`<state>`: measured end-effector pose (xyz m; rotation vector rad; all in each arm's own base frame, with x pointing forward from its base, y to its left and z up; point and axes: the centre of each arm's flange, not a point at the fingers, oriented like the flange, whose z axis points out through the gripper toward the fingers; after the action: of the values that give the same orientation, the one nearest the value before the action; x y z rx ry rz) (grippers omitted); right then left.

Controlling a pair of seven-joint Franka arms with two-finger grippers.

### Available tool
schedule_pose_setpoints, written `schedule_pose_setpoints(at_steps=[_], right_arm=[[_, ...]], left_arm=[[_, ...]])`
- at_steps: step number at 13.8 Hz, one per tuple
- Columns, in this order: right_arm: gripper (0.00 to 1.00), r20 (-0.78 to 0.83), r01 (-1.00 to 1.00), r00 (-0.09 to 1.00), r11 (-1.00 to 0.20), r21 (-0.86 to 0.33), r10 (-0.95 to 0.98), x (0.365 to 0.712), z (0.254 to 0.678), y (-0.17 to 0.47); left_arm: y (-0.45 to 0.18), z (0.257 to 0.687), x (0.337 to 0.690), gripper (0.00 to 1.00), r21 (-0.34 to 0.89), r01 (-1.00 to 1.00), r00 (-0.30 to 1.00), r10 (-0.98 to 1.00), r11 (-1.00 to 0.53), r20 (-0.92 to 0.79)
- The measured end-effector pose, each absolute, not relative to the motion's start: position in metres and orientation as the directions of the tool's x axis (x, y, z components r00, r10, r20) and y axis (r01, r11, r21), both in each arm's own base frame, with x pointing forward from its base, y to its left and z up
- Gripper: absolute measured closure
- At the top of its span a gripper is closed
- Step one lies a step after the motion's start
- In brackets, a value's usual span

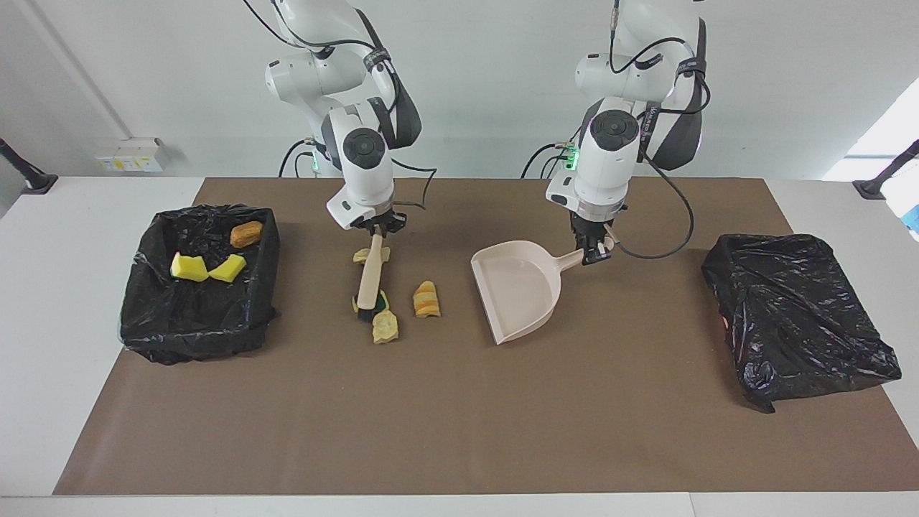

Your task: Sweep and dump trash in bin

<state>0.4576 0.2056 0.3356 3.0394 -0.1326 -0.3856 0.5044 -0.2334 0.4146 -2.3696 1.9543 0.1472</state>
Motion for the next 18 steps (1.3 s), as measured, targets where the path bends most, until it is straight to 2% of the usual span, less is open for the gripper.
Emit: schedule_pose_setpoints(at_steps=[5,9,12,16,18], right_arm=[[0.74,-0.255,-0.013,0.967,-1.0,0.01,-0.015,0.481,0.331,0.266],[0.74,-0.315,0.014,0.945,-0.975,-0.223,0.085,0.471,0.339,0.302],[0.74,-0.321,-0.032,0.944,-0.948,-0.317,0.075,0.478,0.356,0.314],[0.74,-0.331,0.021,0.935,-0.95,-0.311,0.129,0.488,0.394,0.295],[0.74,-0.32,0.093,0.935,-0.978,-0.187,0.15,0.493,0.404,0.264]], left_arm=[[-0.229,0.393,0.495,0.69,0.042,-0.981,0.183,-0.973,-0.191,-0.139],[-0.231,0.387,0.49,0.69,0.047,-0.974,0.214,-0.966,-0.223,-0.146],[-0.235,0.387,0.487,0.69,0.044,-0.968,0.238,-0.96,-0.247,-0.145],[-0.241,0.388,0.484,0.69,0.039,-0.963,0.26,-0.955,-0.268,-0.145],[-0.241,0.388,0.484,0.69,0.039,-0.962,0.262,-0.954,-0.27,-0.145]])
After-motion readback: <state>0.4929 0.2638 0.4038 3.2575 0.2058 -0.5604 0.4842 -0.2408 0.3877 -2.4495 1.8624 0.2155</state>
